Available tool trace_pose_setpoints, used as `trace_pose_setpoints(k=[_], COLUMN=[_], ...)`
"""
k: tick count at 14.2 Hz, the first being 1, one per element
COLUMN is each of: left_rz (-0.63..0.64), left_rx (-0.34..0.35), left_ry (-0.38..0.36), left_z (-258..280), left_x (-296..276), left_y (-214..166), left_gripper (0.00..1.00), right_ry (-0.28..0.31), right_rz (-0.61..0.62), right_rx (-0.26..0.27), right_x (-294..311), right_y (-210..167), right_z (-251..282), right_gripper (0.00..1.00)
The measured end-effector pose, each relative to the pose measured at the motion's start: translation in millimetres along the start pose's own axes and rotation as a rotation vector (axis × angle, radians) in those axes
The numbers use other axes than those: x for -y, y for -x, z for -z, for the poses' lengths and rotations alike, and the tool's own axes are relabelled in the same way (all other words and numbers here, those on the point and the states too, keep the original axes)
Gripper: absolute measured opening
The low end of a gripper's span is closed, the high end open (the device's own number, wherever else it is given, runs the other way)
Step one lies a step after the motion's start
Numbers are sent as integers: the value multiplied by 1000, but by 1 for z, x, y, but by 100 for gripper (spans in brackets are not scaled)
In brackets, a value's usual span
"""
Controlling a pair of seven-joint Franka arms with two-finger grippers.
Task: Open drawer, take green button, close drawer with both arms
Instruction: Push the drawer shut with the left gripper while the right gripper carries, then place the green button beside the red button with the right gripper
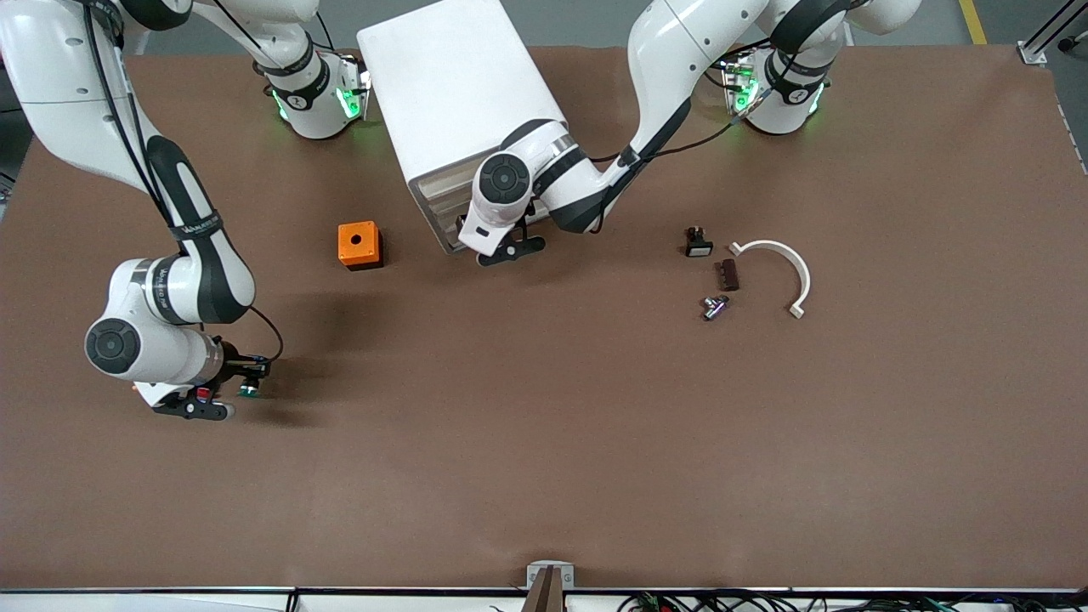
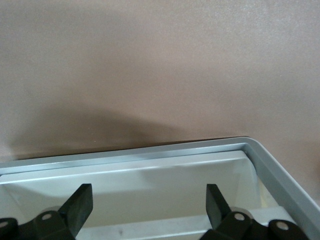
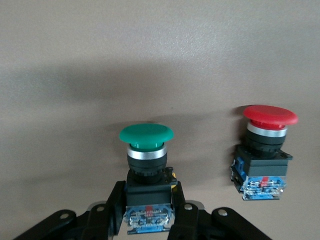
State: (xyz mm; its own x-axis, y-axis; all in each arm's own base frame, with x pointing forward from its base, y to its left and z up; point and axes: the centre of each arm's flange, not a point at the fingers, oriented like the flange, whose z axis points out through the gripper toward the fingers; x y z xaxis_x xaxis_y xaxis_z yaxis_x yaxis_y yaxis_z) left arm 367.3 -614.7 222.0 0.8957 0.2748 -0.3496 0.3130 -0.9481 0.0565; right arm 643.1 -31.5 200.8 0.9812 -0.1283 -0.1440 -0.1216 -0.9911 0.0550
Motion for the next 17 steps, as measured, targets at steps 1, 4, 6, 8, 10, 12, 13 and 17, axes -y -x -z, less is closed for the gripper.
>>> trace_pose_setpoints(k=[1,4,6,8,10,12,13,17], left_rz=[1,-3,-19,-34,-84,-127,-148,-205], left_rx=[0,-24,-56,-86,-110,-115,-117,-200], left_ry=[1,25,58,105,124,118,115,75], left_z=[0,12,42,83,126,166,184,250], left_x=[0,3,16,41,77,118,137,197], left_y=[-1,-24,-72,-133,-189,-231,-247,-286], left_gripper=[100,100,100,100,100,100,100,100], right_ry=[-1,-6,-7,-7,-7,-8,-8,2], right_rz=[1,1,1,1,1,2,2,-1], right_rx=[-1,-21,-21,-21,-22,-25,-30,-28], right_x=[1,1,2,1,1,2,3,2], right_y=[0,-3,-4,-4,-5,-6,-7,-11], right_z=[-1,-3,-8,-9,-8,-7,-4,39], right_gripper=[41,41,41,41,46,66,77,100])
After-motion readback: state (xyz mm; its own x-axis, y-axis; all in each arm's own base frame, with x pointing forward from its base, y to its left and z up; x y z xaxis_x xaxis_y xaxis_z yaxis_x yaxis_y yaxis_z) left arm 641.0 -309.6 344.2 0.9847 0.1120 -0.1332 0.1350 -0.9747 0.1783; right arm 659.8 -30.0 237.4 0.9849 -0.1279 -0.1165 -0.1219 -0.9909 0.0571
